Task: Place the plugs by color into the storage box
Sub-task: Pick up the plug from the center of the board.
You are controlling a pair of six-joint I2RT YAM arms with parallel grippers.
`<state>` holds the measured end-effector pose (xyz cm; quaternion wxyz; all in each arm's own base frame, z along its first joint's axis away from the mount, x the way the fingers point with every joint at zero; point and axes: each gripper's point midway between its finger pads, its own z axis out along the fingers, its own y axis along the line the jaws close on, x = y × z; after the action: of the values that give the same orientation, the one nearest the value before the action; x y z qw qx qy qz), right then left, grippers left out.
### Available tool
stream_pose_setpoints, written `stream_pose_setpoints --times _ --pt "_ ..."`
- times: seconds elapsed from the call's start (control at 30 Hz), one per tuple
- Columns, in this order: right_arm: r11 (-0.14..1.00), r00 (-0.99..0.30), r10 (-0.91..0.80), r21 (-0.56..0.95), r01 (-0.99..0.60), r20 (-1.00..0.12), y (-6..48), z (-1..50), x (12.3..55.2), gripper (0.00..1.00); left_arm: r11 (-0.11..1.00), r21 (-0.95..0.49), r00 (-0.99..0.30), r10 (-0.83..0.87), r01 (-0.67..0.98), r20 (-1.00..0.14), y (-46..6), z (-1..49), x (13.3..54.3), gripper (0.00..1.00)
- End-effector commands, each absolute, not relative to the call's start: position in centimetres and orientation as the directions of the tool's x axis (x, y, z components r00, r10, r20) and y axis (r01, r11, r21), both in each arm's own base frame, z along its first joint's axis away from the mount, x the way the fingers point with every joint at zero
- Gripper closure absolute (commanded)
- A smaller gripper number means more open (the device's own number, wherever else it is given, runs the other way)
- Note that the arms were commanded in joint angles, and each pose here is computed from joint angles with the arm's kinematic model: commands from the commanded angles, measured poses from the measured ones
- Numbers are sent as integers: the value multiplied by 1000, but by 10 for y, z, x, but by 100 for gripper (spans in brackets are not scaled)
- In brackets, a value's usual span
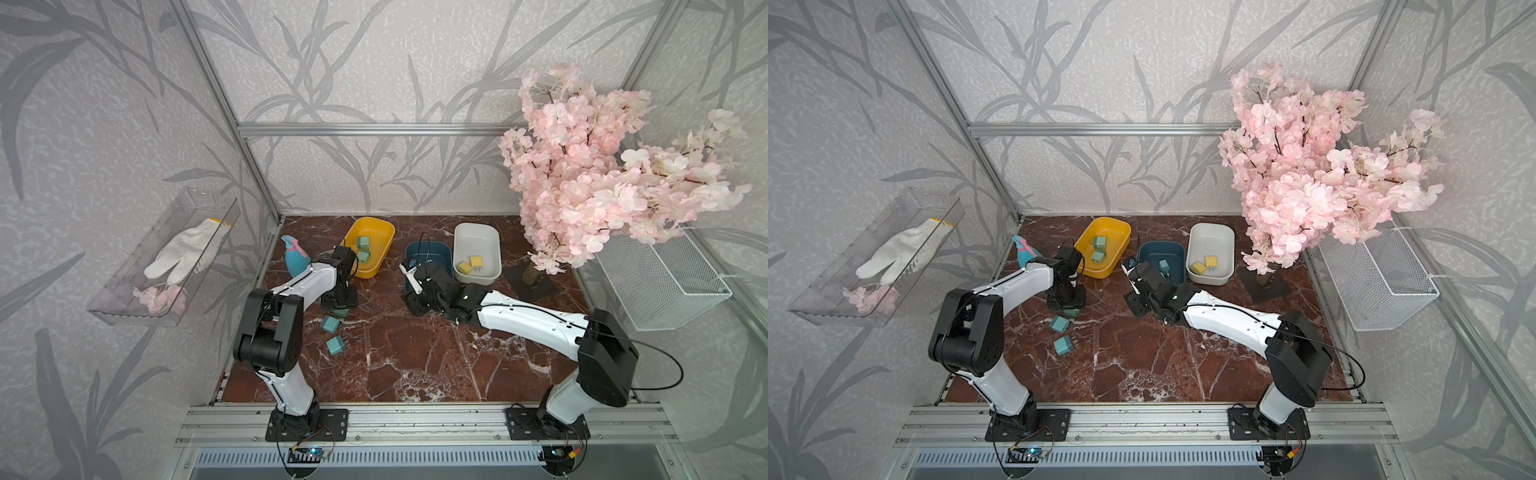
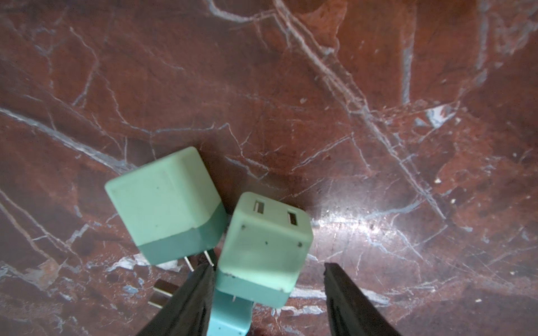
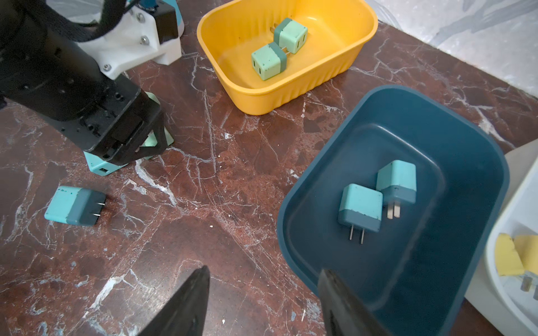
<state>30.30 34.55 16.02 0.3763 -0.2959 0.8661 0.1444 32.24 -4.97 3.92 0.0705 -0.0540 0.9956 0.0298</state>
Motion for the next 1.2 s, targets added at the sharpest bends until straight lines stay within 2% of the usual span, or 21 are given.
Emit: stream_pose_setpoints --times 0.0,0.53,0.8,1.0,1.17 --pt "780 -533 -381 46 -624 -756 353 171 306 36 996 54 -991 -65 -72 -120 -55 40 316 37" --pt "768 -547 -370 84 -635 -751 358 163 302 35 997 73 -995 -27 -34 -100 -62 27 332 39" --pt "762 -545 -376 85 -642 -749 361 156 303 35 994 110 -994 -12 -24 -105 -56 28 335 52" --pt "751 -535 -381 85 -655 -754 364 161 304 35 994 111 -990 -2 -18 -144 -55 42 337 71" --pt "756 -512 -376 64 -652 -772 357 175 304 35 993 117 -966 -3 -34 -260 -51 89 346 73"
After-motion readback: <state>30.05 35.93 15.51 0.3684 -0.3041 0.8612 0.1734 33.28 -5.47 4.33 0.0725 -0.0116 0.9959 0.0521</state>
